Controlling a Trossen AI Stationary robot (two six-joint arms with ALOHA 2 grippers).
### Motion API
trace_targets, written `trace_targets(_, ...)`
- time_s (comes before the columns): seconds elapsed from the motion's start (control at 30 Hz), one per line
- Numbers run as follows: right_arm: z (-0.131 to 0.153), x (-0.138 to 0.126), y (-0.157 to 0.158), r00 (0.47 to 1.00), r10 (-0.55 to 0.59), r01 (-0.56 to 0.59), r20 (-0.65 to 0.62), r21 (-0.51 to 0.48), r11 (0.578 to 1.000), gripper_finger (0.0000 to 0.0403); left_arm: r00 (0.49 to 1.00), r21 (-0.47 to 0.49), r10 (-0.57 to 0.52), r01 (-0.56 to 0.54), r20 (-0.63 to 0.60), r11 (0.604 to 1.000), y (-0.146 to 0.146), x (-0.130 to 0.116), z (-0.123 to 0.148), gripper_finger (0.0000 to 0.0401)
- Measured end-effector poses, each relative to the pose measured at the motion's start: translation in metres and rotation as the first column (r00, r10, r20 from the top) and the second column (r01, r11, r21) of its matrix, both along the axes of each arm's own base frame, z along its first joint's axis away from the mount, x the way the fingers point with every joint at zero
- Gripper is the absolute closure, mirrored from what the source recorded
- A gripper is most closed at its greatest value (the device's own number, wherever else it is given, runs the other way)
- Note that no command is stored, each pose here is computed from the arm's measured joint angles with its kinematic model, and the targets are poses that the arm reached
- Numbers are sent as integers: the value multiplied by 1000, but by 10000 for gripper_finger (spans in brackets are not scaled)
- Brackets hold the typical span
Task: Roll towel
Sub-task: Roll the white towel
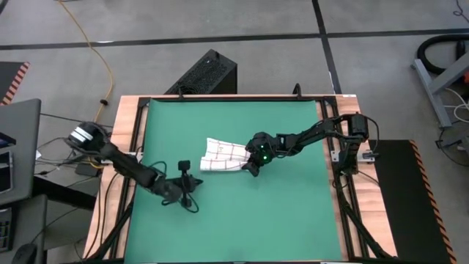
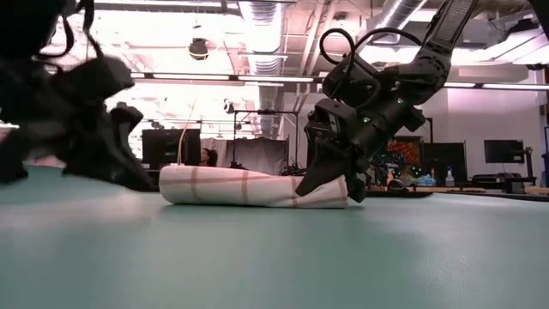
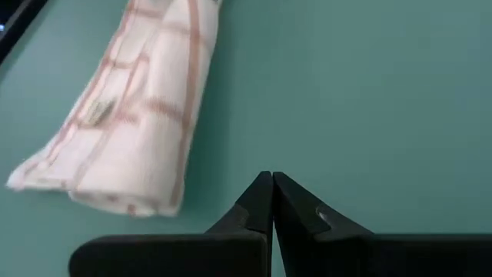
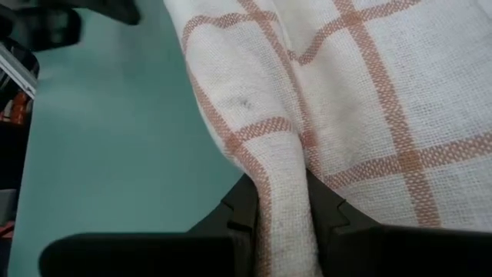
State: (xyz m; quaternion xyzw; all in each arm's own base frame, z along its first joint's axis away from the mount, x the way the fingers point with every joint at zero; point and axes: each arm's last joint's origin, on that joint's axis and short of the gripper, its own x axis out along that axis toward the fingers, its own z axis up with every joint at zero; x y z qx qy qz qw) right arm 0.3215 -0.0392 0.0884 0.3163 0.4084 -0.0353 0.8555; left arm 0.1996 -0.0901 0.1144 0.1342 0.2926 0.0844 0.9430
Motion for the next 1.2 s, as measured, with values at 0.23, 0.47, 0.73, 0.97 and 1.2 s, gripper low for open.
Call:
trace_targets(0.23,0,0,1,1000,15,-15,4,-2,1000,331,995,173,85,-76,-48,982,7,17,-19,401)
trace_targets(0.47,0,0,1,1000,27,-26,9,-5,1000,331,995,255,91,-78,-40,964,13,34,-6,401)
trace_targets(0.73,0,0,1,999,43,-43,13,-19,999,331,991,303,130,-113,-36,946,27,39,0,401)
trace_targets(0.97,0,0,1,999,46,-46,14,-16,999,331,989,327,139,-118,-43,938,45,45,5,401)
trace_targets(1.2,0,0,1,998,54,-53,16,-9,999,331,995,436,98,-93,13,895,64,47,48,401)
